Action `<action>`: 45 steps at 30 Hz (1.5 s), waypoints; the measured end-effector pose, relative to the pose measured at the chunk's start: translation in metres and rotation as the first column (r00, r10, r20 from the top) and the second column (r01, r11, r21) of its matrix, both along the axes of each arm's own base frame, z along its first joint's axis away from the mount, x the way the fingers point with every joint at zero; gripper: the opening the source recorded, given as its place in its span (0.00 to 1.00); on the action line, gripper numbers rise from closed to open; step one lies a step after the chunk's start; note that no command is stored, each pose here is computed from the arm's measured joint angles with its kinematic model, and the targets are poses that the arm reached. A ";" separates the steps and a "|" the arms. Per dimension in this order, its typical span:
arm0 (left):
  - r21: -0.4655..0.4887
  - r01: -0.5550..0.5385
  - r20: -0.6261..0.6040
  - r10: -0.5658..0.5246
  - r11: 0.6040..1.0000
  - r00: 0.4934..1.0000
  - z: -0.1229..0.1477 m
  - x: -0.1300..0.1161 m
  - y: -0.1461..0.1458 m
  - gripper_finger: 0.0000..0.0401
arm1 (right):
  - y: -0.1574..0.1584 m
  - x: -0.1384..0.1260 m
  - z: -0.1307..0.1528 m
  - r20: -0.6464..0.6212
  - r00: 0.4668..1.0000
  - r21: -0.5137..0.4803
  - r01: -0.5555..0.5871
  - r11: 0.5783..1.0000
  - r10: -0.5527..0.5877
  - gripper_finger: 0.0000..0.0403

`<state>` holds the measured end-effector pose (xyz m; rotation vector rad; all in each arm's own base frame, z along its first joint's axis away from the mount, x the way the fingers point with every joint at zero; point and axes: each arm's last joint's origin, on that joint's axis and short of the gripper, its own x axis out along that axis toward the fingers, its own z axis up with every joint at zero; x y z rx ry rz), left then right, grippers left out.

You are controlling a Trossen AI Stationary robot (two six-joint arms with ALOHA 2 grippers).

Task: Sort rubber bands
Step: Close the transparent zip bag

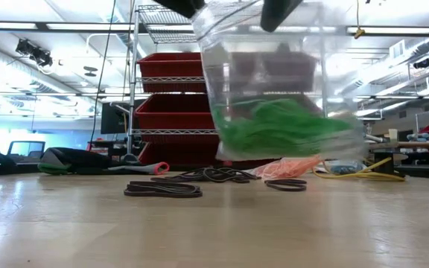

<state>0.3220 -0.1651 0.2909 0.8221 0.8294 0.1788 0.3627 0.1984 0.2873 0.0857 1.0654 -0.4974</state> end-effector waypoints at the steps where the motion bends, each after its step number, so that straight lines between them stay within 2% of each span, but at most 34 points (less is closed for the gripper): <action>1: -0.002 -0.017 -0.002 0.017 1.000 1.000 0.004 -0.004 0.003 0.46 | 0.001 -0.001 0.000 -0.004 1.000 -0.001 -0.002 1.000 0.002 0.00; 5: -0.039 -0.074 0.001 0.075 0.996 0.997 0.018 -0.019 0.015 0.43 | 0.006 -0.003 0.000 0.000 1.000 0.001 -0.015 1.000 0.015 0.00; 8: -0.078 -0.075 0.037 0.078 0.994 0.996 0.022 -0.031 0.023 0.40 | 0.011 -0.006 0.000 0.007 1.000 -0.002 -0.017 1.000 0.017 0.00; 12: -0.198 -0.038 0.095 0.058 0.979 0.994 0.014 -0.052 0.040 0.36 | 0.016 -0.011 0.003 0.025 0.999 -0.004 -0.020 1.000 0.020 0.00; 15: -0.356 0.060 0.172 0.002 0.933 0.985 -0.002 -0.066 0.054 0.34 | 0.018 -0.016 0.011 0.058 0.998 -0.012 -0.033 0.999 0.034 0.00; 18: -0.496 0.212 0.295 -0.066 0.842 0.953 -0.022 -0.076 0.062 0.34 | 0.021 -0.019 0.017 0.089 0.995 -0.016 -0.050 0.999 0.051 0.00; 20: -0.539 0.298 0.400 -0.073 0.788 0.914 -0.035 -0.079 0.068 0.34 | 0.022 -0.018 0.020 0.116 0.991 -0.017 -0.068 0.998 0.069 0.00; 24: -0.569 0.437 0.514 -0.114 0.696 0.850 -0.059 -0.081 0.071 0.34 | 0.026 -0.013 0.026 0.184 0.977 -0.014 -0.110 0.994 0.110 0.00; 26: -0.566 0.483 0.558 -0.121 0.669 0.821 -0.063 -0.079 0.070 0.34 | 0.024 -0.010 0.027 0.196 0.972 -0.024 -0.126 0.992 0.128 0.00; 34: -0.581 0.523 0.578 -0.137 0.623 0.804 -0.062 -0.077 0.062 0.34 | 0.012 -0.001 0.028 0.205 0.972 -0.037 -0.109 0.993 0.114 0.00; 40: -0.583 0.533 0.571 -0.158 0.613 0.806 -0.063 -0.080 0.056 0.34 | 0.010 0.001 0.028 0.198 0.973 -0.046 -0.115 0.992 0.122 0.00; 45: -0.588 0.519 0.549 -0.165 0.620 0.820 -0.066 -0.081 0.056 0.34 | 0.010 0.001 0.028 0.197 0.973 -0.046 -0.116 0.992 0.123 0.00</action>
